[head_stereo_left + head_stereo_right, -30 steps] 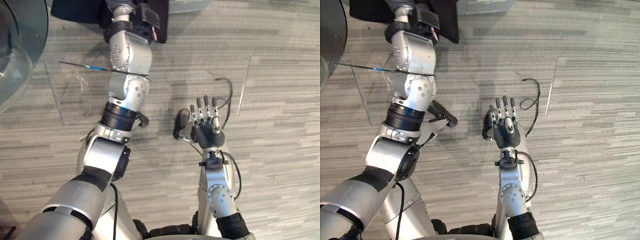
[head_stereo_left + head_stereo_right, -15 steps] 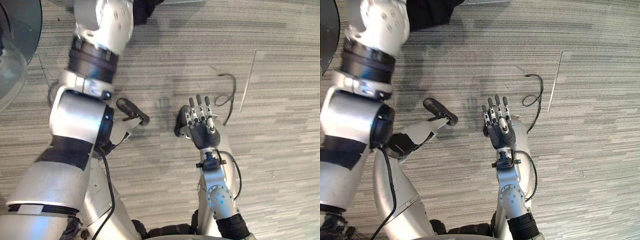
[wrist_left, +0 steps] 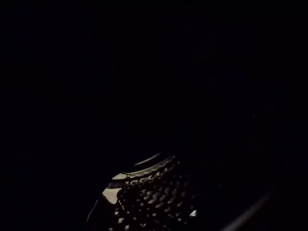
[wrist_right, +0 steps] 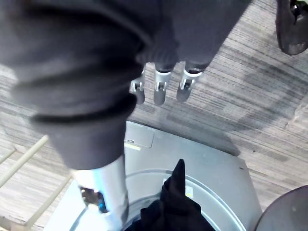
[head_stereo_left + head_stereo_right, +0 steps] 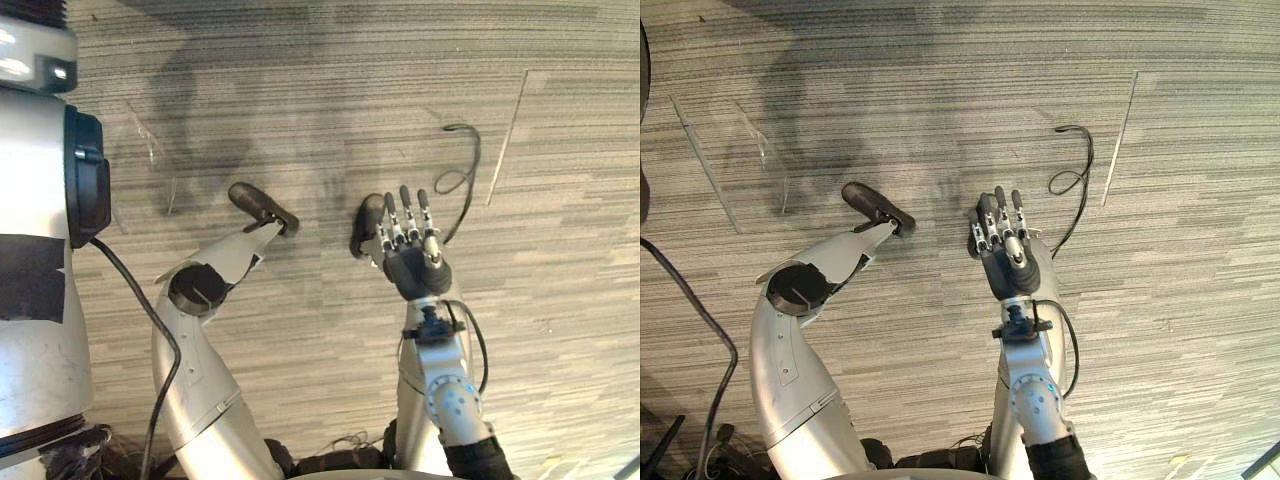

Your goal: Pick up the laundry basket with both hands and put the clothes into the washing machine.

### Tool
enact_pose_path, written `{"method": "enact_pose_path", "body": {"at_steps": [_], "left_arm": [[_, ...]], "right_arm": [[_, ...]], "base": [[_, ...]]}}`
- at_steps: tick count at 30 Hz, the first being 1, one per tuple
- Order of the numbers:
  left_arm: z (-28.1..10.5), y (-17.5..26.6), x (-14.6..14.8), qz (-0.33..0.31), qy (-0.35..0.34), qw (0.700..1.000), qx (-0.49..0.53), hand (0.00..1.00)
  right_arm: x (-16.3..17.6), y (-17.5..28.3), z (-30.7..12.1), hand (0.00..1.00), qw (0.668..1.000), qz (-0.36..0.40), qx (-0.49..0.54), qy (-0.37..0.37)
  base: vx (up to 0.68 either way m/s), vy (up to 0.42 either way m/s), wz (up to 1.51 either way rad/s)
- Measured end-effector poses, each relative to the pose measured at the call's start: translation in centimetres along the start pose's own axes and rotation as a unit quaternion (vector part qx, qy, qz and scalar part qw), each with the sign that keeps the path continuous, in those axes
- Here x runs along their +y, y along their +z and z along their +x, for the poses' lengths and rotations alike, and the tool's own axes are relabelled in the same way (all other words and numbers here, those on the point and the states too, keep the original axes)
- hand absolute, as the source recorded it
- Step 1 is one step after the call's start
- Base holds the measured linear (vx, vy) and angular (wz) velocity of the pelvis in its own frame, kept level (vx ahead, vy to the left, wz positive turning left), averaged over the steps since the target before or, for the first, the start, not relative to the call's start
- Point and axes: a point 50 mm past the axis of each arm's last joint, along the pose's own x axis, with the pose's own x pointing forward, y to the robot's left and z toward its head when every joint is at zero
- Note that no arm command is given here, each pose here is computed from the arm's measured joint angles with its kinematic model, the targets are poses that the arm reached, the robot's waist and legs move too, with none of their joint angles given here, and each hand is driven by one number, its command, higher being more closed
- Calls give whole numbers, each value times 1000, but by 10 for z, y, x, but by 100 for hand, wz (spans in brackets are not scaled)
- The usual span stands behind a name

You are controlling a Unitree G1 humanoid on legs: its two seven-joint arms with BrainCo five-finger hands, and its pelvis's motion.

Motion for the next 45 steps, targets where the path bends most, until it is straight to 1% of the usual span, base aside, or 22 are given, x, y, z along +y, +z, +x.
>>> {"method": "enact_pose_path", "body": {"at_steps": [2,3,5,6,7,8,9,10,11,12,13,17,20,25,28,32,34,36,37,39,42,45], "left_arm": [[-3,-6,-5,54,-27,998,3,100],[-4,-10,-8,112,-50,992,7,0],[-8,-21,-8,296,-91,951,3,0],[-11,-33,0,452,-111,885,-1,0],[-17,-43,7,532,-131,837,6,0],[-23,-52,11,572,-145,807,13,0],[-33,-67,17,634,-169,755,22,0],[-54,-94,32,705,-207,677,43,0],[-64,-106,37,726,-225,647,53,0],[-83,-126,47,760,-263,590,69,0],[-102,-141,55,778,-296,547,83,0],[-119,-153,63,808,-323,488,77,0],[-126,-156,70,814,-320,477,86,0],[-118,-150,73,789,-190,574,110,0],[-117,-136,93,752,-77,641,137,0],[-141,-127,117,703,6,693,159,0],[-185,-132,129,664,29,721,196,0],[-219,-139,131,638,32,734,230,0],[-253,-140,132,609,50,748,259,0],[-293,-141,134,575,73,757,303,0],[-370,-141,128,501,121,759,399,0],[-449,-132,119,419,161,736,507,0]], "right_arm": [[-1,4,-1,0,1000,-5,-4,3],[-1,5,-1,0,1000,-6,-6,6],[-3,4,-2,0,1000,-6,-3,8],[-4,3,-2,0,1000,-6,1,10],[-6,2,-3,0,1000,-5,3,10],[-7,1,-3,0,1000,-3,5,10],[-9,0,-4,0,1000,-2,7,9],[-10,-1,-5,0,1000,-2,10,11],[-10,-1,-5,0,1000,-1,10,13],[-11,-1,-5,0,1000,4,9,12],[-11,0,-5,0,1000,11,7,10],[-16,8,-7,0,1000,3,10,6],[-33,27,-13,0,999,-46,12,-16],[-75,53,-32,0,989,-113,-5,-100],[-103,53,-49,0,976,-130,4,-173],[-115,50,-56,0,967,-146,19,-208],[-121,49,-57,0,961,-156,23,-225],[-123,49,-58,0,959,-160,23,-234],[-122,48,-57,0,958,-165,27,-234],[-122,44,-56,0,958,-163,30,-235],[-123,40,-54,0,954,-171,36,-245],[-128,32,-48,0,945,-182,60,-263]], "base": [[32,19,10],[35,26,14],[12,11,5],[11,30,-5],[7,34,-6],[-1,27,-6],[-7,47,-8],[-7,52,-8],[-12,69,-11],[-16,61,-15],[-20,58,-16],[-23,32,-2],[-40,30,-12],[-56,34,4],[-75,7,14],[-73,-7,18],[-62,-15,17],[-62,-12,15],[-61,-11,14],[-56,-13,15],[-80,-29,20],[-73,-41,10]]}}
